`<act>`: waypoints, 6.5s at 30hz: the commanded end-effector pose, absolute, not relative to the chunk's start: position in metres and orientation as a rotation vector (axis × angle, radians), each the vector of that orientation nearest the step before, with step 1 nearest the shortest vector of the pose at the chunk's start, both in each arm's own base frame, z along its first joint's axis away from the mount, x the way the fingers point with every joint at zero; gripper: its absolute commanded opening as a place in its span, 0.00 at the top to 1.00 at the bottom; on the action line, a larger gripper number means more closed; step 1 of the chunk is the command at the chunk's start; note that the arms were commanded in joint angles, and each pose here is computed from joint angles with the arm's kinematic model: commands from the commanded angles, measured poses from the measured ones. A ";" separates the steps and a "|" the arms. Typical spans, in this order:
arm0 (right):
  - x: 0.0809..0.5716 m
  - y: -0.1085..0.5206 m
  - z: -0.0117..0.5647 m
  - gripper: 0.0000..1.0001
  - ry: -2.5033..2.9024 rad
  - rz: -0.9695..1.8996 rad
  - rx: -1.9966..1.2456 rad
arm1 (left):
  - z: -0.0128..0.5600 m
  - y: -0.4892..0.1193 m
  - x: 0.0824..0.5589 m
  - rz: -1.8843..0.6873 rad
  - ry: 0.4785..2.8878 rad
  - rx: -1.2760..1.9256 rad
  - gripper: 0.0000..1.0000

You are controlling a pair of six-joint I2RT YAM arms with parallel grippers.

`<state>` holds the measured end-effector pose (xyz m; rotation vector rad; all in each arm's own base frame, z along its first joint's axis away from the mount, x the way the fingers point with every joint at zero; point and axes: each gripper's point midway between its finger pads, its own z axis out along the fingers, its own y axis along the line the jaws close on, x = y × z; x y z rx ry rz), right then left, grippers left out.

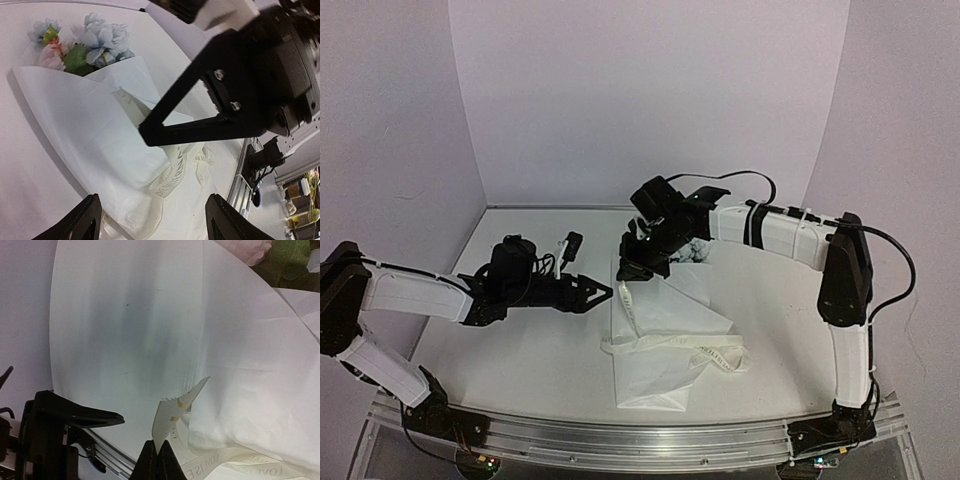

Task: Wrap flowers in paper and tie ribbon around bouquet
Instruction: Pass from the right arm to the left, then pick up the right side of the ribbon from the folded bouquet, then tie the ribbon around the folded bouquet, then place the ribbon at the center of the board, then adjust the folded bouquet at the center of the board.

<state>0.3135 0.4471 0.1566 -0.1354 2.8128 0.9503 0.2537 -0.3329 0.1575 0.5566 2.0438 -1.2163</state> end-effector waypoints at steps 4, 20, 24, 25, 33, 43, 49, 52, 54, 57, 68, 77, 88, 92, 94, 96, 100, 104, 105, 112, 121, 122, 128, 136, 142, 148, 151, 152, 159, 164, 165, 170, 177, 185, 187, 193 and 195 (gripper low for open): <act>0.316 0.461 0.213 1.00 2.772 1.386 -0.008 | 0.167 -0.365 0.258 -1.215 1.887 0.762 0.27; 0.312 0.459 0.209 1.00 2.840 1.478 0.075 | 0.169 -0.394 0.269 -1.262 1.771 0.802 0.35; 0.311 0.450 0.206 0.91 2.838 1.450 0.071 | 0.167 -0.400 0.275 -1.274 1.781 0.793 0.69; 0.311 0.445 0.204 0.85 2.836 1.427 0.072 | 0.166 -0.401 0.277 -1.269 1.793 0.783 0.80; 0.290 0.363 0.194 0.36 2.745 1.062 -0.087 | 0.163 -0.387 0.295 -1.185 1.865 0.613 1.00; 0.238 0.227 0.104 0.34 2.759 0.425 -0.066 | 0.162 -0.376 0.310 -1.085 1.948 0.508 1.00; 0.210 0.202 0.071 0.39 2.753 0.158 -0.221 | 0.169 -0.377 0.311 -1.082 1.959 0.506 1.00; 0.209 0.198 0.057 0.39 2.744 0.087 -0.278 | 0.169 -0.377 0.311 -1.076 1.969 0.517 1.00; 0.209 0.194 0.050 0.40 2.736 0.050 -0.289 | 0.168 -0.377 0.311 -1.072 1.980 0.523 1.00; 0.214 0.177 0.048 0.44 2.690 -0.043 -0.209 | 0.169 -0.377 0.311 -1.065 1.989 0.531 1.00; 0.223 0.171 0.027 0.56 2.674 -0.132 -0.144 | 0.171 -0.372 0.313 -1.051 1.997 0.523 1.00; 0.222 0.173 0.019 0.97 2.686 -0.090 -0.071 | 0.178 -0.362 0.314 -1.032 1.994 0.492 1.00; 0.213 0.130 0.069 1.00 2.591 -0.198 0.003 | 0.178 -0.341 0.326 -0.945 2.040 0.370 1.00; 0.218 0.111 0.088 1.00 2.537 -0.289 0.028 | 0.176 -0.327 0.328 -0.900 2.059 0.315 1.00; 0.223 0.102 0.093 1.00 2.533 -0.299 0.086 | 0.172 -0.318 0.329 -0.871 2.074 0.279 1.00; 0.229 0.095 0.099 1.00 2.529 -0.286 0.150 | 0.168 -0.310 0.328 -0.849 2.089 0.251 1.00; 0.251 0.100 0.117 1.00 2.530 -0.254 0.158 | 0.162 -0.296 0.323 -0.830 2.102 0.209 1.00; 0.276 0.108 0.125 1.00 2.551 -0.262 0.143 | 0.161 -0.292 0.319 -0.839 2.096 0.205 1.00; 0.280 0.110 0.123 1.00 2.569 -0.252 0.151 | 0.162 -0.294 0.318 -0.849 2.094 0.211 1.00; 0.311 0.105 0.106 1.00 2.669 -0.222 0.259 | 0.155 -0.281 0.321 -0.778 2.143 0.149 1.00; 0.361 0.111 0.089 1.00 2.742 -0.175 0.336 | 0.120 -0.240 0.321 -0.621 2.253 -0.049 1.00; 0.362 0.111 0.085 1.00 2.751 -0.174 0.348 | 0.116 -0.236 0.322 -0.606 2.262 -0.061 1.00; 0.350 0.077 0.070 1.00 2.783 -0.281 0.424 | 0.080 -0.166 0.325 -0.415 2.377 -0.331 1.00; 0.309 -0.003 0.062 1.00 2.779 -0.330 0.736 | 0.048 0.012 0.316 -0.438 2.227 -1.142 1.00; 0.284 -0.039 0.061 1.00 2.743 -0.305 0.951 | 0.049 0.085 0.312 -0.323 2.149 -1.322 1.00; 0.272 -0.048 0.060 1.00 2.732 -0.231 1.054 | 0.054 0.117 0.312 -0.346 2.088 -1.386 1.00; 0.272 -0.031 0.057 1.00 2.768 -0.169 1.019 | 0.059 0.098 0.325 -0.500 2.087 -1.304 1.00; 0.271 -0.023 0.055 1.00 2.783 -0.147 0.994 | 0.060 0.088 0.329 -0.533 2.102 -1.269 1.00; 0.259 -0.007 0.059 0.50 2.799 -0.150 0.936 | 0.082 -0.008 0.344 -0.737 2.188 -1.070 0.64; 0.256 0.002 0.082 0.25 2.781 -0.201 0.815 | 0.100 -0.082 0.330 -0.912 2.162 -1.103 0.39; 0.256 0.007 0.086 0.23 2.778 -0.181 0.796 | 0.100 -0.099 0.324 -0.946 2.169 -1.107 0.38; 0.267 0.057 0.094 0.21 2.766 0.033 0.584 | 0.103 -0.164 0.302 -1.102 2.138 -1.175 0.33; 0.240 0.117 0.081 0.29 2.775 0.124 0.245 | 0.096 -0.251 0.279 -1.294 2.163 -1.173 0.27; 0.218 0.176 0.063 0.22 2.701 0.321 -0.006 | 0.096 -0.263 0.273 -1.276 2.193 -1.088 0.26; 0.215 0.186 0.057 0.20 2.699 0.324 -0.046 | 0.099 -0.261 0.273 -1.274 2.189 -1.075 0.25; 0.218 0.194 0.048 0.20 2.635 0.272 -0.023 | 0.095 -0.256 0.265 -1.276 2.205 -1.062 0.25; 0.220 0.195 0.046 0.21 2.615 0.269 0.005 | 0.092 -0.255 0.262 -1.276 2.215 -1.057 0.25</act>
